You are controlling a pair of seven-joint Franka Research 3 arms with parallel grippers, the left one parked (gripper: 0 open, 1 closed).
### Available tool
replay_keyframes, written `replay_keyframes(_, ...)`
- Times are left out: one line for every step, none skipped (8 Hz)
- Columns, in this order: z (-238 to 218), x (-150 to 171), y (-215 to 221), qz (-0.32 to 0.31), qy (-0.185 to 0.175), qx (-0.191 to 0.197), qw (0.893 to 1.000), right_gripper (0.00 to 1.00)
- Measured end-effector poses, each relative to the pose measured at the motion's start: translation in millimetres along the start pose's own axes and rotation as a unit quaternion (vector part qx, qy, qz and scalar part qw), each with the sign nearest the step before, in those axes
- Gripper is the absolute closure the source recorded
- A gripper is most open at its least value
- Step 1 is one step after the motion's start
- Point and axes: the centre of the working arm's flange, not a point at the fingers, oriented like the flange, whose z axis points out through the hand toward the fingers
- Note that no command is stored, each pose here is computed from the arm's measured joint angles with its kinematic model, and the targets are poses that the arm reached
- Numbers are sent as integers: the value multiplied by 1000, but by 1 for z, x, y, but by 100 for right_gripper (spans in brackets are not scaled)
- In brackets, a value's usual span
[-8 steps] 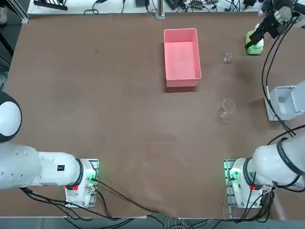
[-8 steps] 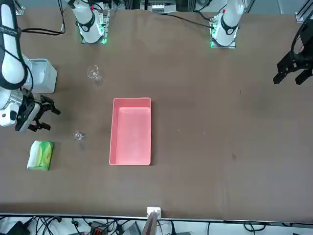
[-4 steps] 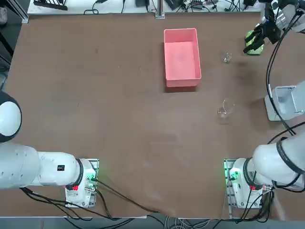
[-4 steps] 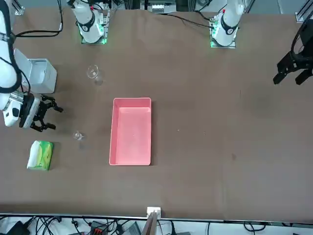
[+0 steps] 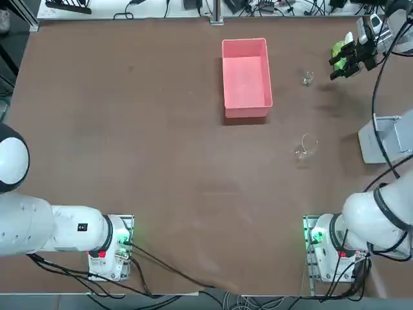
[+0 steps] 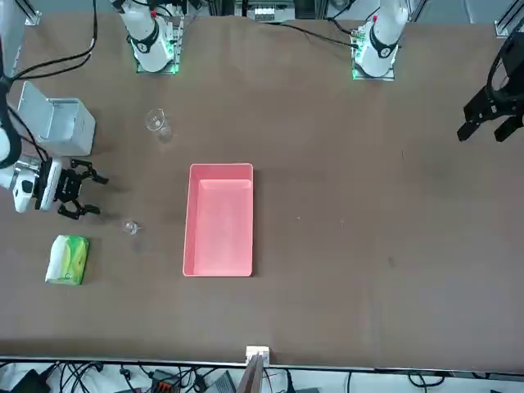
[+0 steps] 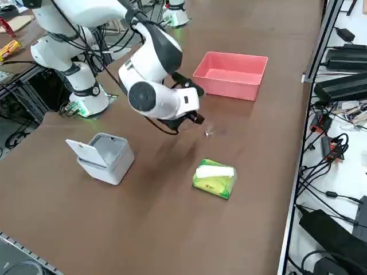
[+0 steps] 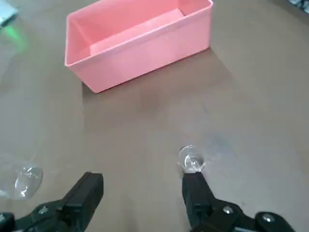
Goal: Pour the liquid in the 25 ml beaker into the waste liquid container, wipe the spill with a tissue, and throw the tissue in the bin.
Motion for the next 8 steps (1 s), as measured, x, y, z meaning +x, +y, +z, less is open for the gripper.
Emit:
replay_keyframes(3,-12,15,-15,15,16,1000,0)
replay_keyframes(9,-27,28,-28,32,26,999,0)
replay_keyframes(17,-41,37,-40,50,30,997,0)
replay_keyframes(26,-51,42,-50,65,33,996,0)
replay_keyframes(35,-57,45,-56,76,36,995,0)
replay_keyframes(45,-62,46,-62,88,37,994,0)
replay_keyframes(56,-69,48,-66,100,38,992,0)
replay_keyframes(66,-75,49,-68,109,39,991,0)
